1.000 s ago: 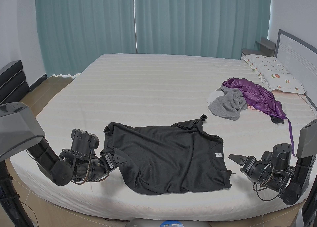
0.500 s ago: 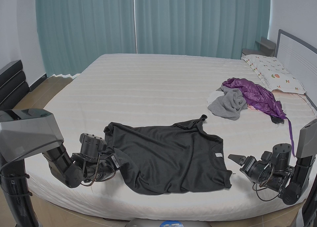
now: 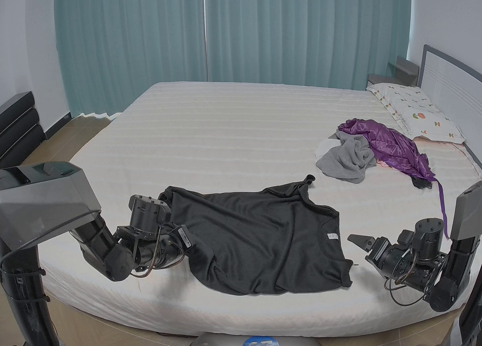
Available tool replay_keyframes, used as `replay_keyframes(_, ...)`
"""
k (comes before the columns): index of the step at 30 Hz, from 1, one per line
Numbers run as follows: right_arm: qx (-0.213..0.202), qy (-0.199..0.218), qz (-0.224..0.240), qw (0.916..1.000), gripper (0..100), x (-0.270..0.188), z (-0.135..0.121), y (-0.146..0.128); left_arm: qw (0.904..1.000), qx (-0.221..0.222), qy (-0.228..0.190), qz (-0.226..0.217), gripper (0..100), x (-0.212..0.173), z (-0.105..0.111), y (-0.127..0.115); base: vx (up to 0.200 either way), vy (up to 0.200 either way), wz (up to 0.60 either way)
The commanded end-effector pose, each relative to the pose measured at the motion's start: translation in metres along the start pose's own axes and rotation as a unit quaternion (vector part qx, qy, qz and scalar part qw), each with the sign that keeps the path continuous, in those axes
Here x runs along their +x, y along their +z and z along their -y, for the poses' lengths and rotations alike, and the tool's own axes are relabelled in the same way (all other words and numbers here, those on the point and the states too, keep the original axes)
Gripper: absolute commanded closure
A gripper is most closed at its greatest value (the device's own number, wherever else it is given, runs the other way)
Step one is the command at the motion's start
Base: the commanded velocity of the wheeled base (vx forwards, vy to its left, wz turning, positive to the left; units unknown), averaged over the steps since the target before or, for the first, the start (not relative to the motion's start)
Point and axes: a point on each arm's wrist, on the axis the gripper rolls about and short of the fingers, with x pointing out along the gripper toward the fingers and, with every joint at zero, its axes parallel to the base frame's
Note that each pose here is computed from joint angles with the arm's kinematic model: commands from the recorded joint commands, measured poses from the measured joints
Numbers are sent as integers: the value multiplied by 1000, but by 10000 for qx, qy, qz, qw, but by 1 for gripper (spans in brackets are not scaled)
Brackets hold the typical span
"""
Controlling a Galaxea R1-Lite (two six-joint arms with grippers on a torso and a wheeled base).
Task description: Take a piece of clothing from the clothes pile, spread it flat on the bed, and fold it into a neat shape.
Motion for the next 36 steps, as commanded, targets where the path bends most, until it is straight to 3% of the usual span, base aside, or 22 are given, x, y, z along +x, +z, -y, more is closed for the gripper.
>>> replay_keyframes(1, 2, 50, 53, 10000, 0, 0, -1, 2, 9997, 15, -163, 158, 100, 4, 17, 14, 0, 0, 0)
replay_keyframes(5, 2, 44, 49, 10000, 0, 0, -1, 1, 9999, 22, -101, 63, 100, 9, 26, 19, 0, 0, 0)
replay_keyframes(12, 4, 30, 29, 10000, 0, 1, 0, 1, 9989, -188, -391, 161, 100, 20, 49, 25, 0, 0, 0)
replay_keyframes(23, 16, -24, -13, 10000, 0, 4, 2, -1, 9981, -427, -438, 89, 100, 50, 53, 20, 0, 0, 0)
replay_keyframes(24, 16, -24, -13, 10000, 0, 4, 2, -1, 9979, -457, -445, 92, 0, 50, 53, 21, 0, 0, 0)
replay_keyframes(28, 17, -47, -21, 10000, 0, 5, 3, -1, 9972, -507, -544, 111, 0, 43, 56, 24, 0, 0, 0)
replay_keyframes(32, 17, -47, -21, 10000, 0, 5, 3, -1, 9949, -554, -772, 333, 0, 24, 66, 40, 0, 0, 0)
replay_keyframes(36, 17, -47, -21, 10000, 0, 4, 3, -1, 9926, -711, -799, 575, 0, 9, 61, 59, 0, 0, 0)
